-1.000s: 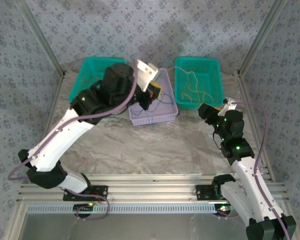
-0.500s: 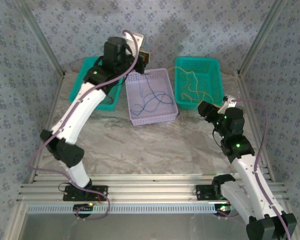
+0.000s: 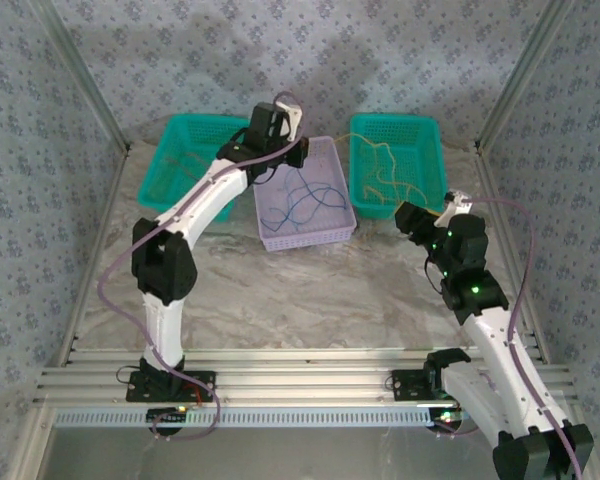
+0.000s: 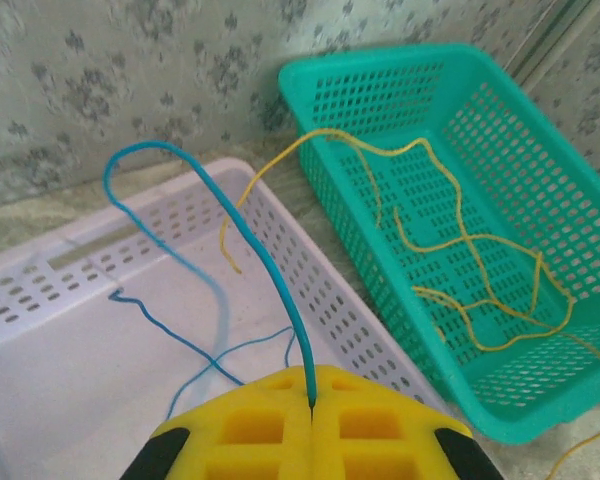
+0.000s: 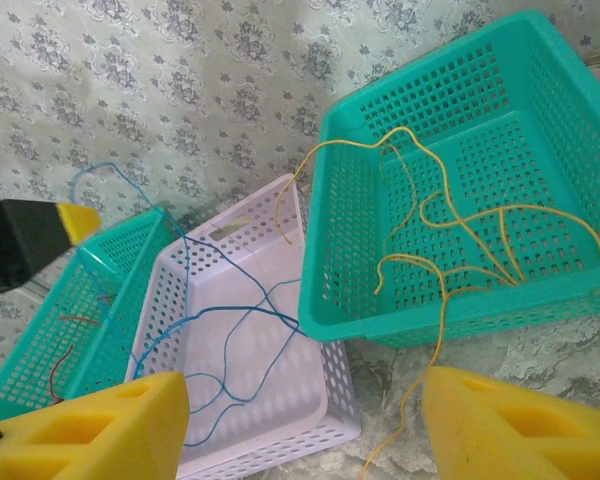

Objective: Untangle the cables

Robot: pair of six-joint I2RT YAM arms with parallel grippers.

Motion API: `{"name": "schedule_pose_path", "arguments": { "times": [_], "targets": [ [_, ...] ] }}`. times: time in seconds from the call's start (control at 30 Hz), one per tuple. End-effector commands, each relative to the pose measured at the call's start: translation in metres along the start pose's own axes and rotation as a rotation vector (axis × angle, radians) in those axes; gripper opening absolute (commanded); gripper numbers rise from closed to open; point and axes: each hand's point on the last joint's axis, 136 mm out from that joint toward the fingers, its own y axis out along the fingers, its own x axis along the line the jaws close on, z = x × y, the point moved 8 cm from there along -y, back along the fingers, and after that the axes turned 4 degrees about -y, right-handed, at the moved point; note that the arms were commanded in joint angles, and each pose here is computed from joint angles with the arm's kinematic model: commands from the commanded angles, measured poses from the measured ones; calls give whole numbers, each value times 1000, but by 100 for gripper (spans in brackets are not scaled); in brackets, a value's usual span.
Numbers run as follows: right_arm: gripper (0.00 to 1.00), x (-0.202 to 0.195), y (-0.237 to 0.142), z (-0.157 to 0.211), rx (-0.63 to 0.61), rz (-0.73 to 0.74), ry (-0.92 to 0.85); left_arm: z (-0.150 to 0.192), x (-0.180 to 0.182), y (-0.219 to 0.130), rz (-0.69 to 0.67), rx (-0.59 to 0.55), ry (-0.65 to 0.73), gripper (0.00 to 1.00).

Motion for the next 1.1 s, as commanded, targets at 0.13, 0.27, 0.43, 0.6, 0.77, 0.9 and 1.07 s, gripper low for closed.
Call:
{"name": "schedule_pose_path", "arguments": {
  "times": [0.13, 0.27, 0.43, 0.6, 0.77, 0.9, 1.07],
  "targets": [
    [65, 0, 17, 7, 85, 5, -6, 30, 14, 43, 7, 75, -43, 14],
    [65, -6, 37, 17, 192, 70, -18, 16, 5, 26, 40, 39, -51, 57],
    [65, -11, 66, 19, 219, 130, -13, -12, -13, -20, 78, -30, -26, 100],
    [65, 4, 108, -12, 187, 131, -16, -16, -31, -63, 78, -81, -18, 100],
    [66, -10, 175, -40, 199, 277, -115, -14, -37, -102, 37, -119, -29, 100],
    [65, -28, 232, -48, 259, 386, -240, -9, -42, -127, 26, -123, -38, 100],
    [65, -44, 289, -41, 354, 459, -434, 5, -39, -164, 11, -146, -41, 100]
  ]
}}
